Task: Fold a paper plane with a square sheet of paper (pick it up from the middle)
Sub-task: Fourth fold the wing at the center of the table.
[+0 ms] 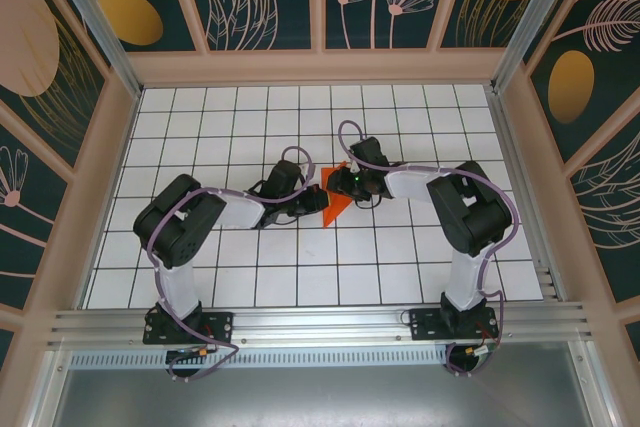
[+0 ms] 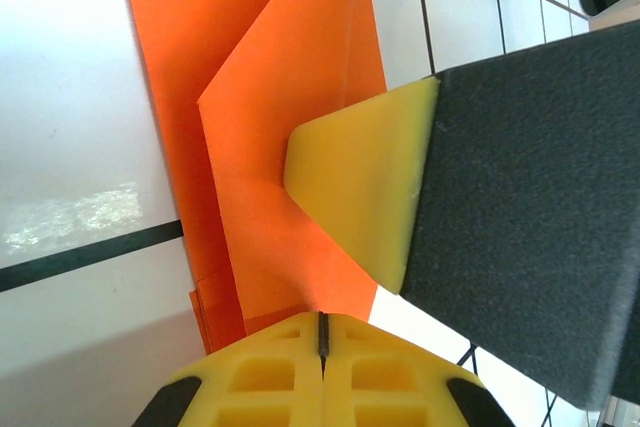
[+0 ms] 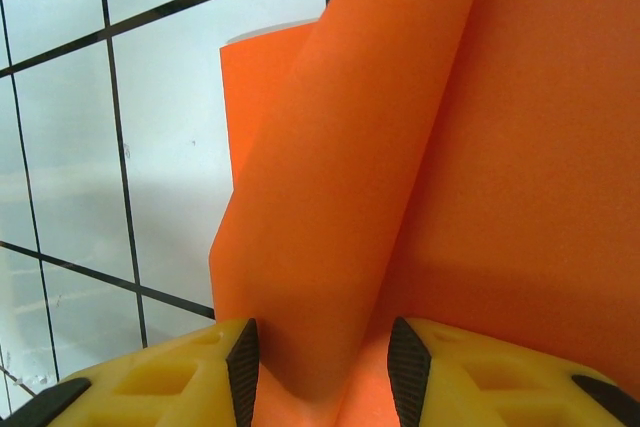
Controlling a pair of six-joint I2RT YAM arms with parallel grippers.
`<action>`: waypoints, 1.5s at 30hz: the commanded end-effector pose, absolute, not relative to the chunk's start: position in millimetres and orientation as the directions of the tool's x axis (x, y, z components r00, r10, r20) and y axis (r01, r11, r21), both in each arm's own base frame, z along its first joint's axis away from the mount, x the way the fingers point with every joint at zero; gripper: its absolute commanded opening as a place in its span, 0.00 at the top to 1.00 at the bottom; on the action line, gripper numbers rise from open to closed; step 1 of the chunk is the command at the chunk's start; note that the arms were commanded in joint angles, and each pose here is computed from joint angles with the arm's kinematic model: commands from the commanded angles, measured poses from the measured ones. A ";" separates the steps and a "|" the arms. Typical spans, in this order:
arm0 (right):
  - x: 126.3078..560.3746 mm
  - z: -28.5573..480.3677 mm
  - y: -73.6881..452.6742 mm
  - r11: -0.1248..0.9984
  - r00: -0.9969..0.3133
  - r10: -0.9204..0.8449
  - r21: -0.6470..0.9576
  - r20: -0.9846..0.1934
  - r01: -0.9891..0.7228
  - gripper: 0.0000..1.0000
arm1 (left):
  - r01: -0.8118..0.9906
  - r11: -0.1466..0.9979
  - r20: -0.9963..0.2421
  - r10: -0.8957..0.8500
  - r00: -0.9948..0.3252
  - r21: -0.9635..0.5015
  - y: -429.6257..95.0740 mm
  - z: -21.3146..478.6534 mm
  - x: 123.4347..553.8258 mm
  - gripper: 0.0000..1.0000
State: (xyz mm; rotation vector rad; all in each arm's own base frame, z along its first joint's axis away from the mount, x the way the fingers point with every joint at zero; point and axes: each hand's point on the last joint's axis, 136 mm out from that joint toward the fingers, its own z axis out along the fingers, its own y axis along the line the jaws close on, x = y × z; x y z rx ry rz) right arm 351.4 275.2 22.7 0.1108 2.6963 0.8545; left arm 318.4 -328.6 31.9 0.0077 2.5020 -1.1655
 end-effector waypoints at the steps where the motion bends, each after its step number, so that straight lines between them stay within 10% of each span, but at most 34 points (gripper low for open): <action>1: 317.7 -41.3 238.5 0.906 -0.977 0.161 0.415 -0.141 0.089 0.56 | 0.143 0.685 -0.327 -0.145 -0.934 -0.714 -325.0 19.7 320.4 0.96; 45: 302.5 -71.1 220.2 0.961 -0.984 0.156 0.245 -0.088 0.130 0.66 | 0.162 0.607 -0.346 -0.198 -0.917 -0.778 -329.7 49.3 322.0 0.88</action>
